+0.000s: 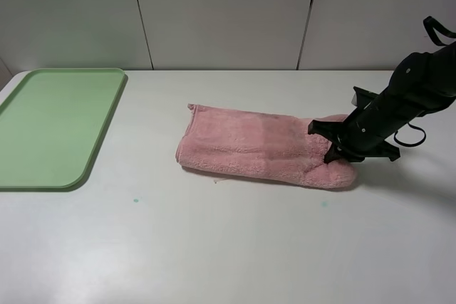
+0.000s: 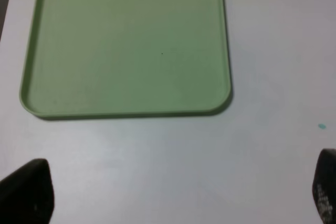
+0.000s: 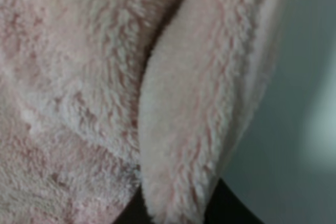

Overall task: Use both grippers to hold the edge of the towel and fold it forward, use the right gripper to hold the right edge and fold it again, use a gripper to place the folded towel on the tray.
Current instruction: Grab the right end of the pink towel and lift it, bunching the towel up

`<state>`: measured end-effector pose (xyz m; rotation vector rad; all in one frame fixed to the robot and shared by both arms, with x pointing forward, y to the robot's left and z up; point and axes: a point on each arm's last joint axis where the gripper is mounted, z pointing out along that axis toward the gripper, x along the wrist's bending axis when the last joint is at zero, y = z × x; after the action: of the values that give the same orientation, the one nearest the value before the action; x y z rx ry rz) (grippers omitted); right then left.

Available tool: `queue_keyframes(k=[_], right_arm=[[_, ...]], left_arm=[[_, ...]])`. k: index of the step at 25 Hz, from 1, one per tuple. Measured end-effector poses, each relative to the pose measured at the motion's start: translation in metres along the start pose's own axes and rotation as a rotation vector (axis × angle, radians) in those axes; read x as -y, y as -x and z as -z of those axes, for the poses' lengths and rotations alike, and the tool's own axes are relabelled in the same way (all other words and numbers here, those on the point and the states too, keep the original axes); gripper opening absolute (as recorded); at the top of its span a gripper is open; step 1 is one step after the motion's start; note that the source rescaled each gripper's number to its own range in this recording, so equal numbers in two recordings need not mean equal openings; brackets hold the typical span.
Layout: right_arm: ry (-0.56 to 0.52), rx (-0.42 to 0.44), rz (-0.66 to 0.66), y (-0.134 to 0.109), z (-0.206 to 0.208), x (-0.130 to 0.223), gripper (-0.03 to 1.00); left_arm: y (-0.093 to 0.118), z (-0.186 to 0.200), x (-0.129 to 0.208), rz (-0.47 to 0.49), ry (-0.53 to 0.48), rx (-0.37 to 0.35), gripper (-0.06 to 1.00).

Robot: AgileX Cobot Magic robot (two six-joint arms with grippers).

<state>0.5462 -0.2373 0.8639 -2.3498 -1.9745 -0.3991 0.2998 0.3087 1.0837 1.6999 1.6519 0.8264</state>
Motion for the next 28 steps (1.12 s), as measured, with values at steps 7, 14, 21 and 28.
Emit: queue_keyframes(k=[7,14,21,28], right_arm=[[-0.044,0.025,0.047,0.006,0.018,0.007,0.05],[-0.022,0.047,0.061,0.019,0.044,0.004,0.05],[-0.001,0.083,0.068,0.033,0.072,0.004,0.05],[0.008,0.124,0.078,0.043,0.099,0.007,0.05]], left_arm=[[0.0,0.0,0.0,0.0,0.0,0.0,0.99],[0.0,0.0,0.0,0.0,0.0,0.0,0.99],[0.0,0.0,0.0,0.0,0.0,0.0,0.99],[0.0,0.0,0.0,0.0,0.0,0.0,0.99]])
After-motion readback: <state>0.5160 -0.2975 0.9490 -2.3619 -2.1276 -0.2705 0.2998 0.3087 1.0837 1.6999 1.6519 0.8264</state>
